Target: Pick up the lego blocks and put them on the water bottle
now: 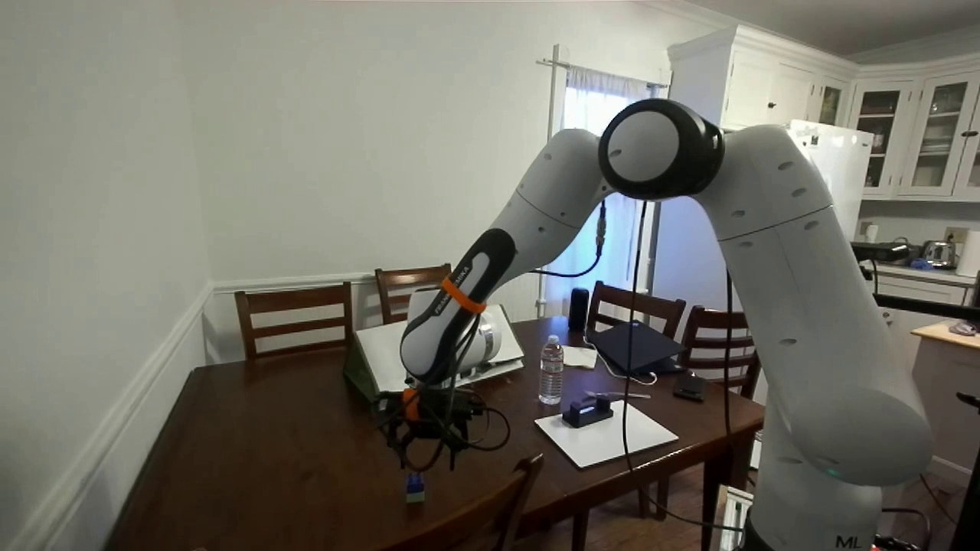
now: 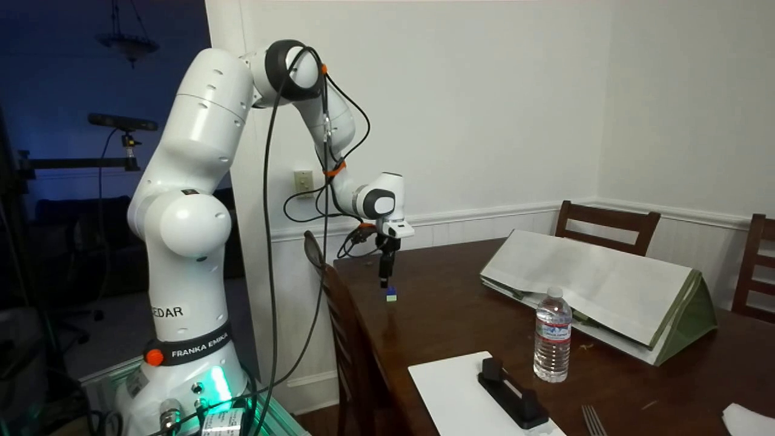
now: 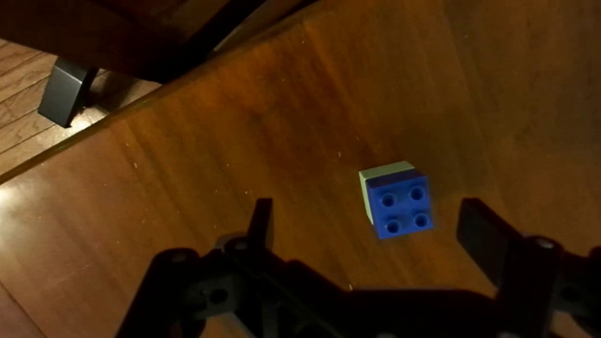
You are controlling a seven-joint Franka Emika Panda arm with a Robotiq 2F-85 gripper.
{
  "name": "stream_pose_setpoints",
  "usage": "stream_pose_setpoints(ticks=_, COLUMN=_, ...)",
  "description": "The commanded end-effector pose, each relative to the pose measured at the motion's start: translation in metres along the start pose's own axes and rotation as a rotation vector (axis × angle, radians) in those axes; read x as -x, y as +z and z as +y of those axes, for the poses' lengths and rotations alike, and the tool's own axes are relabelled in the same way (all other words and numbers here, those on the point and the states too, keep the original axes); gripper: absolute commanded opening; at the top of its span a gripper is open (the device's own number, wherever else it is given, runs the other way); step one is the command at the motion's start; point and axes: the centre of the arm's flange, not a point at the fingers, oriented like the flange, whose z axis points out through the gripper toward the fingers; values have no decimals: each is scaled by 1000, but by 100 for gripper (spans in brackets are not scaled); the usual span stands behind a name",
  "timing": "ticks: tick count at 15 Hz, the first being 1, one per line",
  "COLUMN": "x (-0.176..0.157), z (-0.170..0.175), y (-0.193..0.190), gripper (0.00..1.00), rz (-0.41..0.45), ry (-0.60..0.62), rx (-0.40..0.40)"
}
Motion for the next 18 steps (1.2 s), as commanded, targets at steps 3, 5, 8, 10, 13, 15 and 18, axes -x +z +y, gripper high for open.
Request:
stream_pose_setpoints(ticks=3, x=-11, z=-25, y=30, gripper=100, rz=-44, ry=-46, rx=0)
stream_pose_setpoints(ticks=5, x=-12, z=-28, y=38, gripper=100, rz=-40, ry=-69, rx=4)
stream_pose_setpoints(ticks=8, x=-15, z=-31, y=45, gripper=71, rz=-27, ry=-103, rx=4)
stream_pose_setpoints(ticks=10, x=-16, z=-33, y=47, gripper=63, rz=-32, ry=-113, rx=6)
stream_pose_setpoints(ticks=13, x=-21, z=-36, y=46, gripper=41, rz=-31, ry=-131, rx=-1)
stream_pose_setpoints(ticks=15, x=-24, z=-38, y=39, gripper=27, rz=-21, ry=-133, rx=-8)
stream_pose_setpoints(ticks=18, x=-32, z=-38, y=17, gripper=11, rz=-9, ry=-101, rx=1)
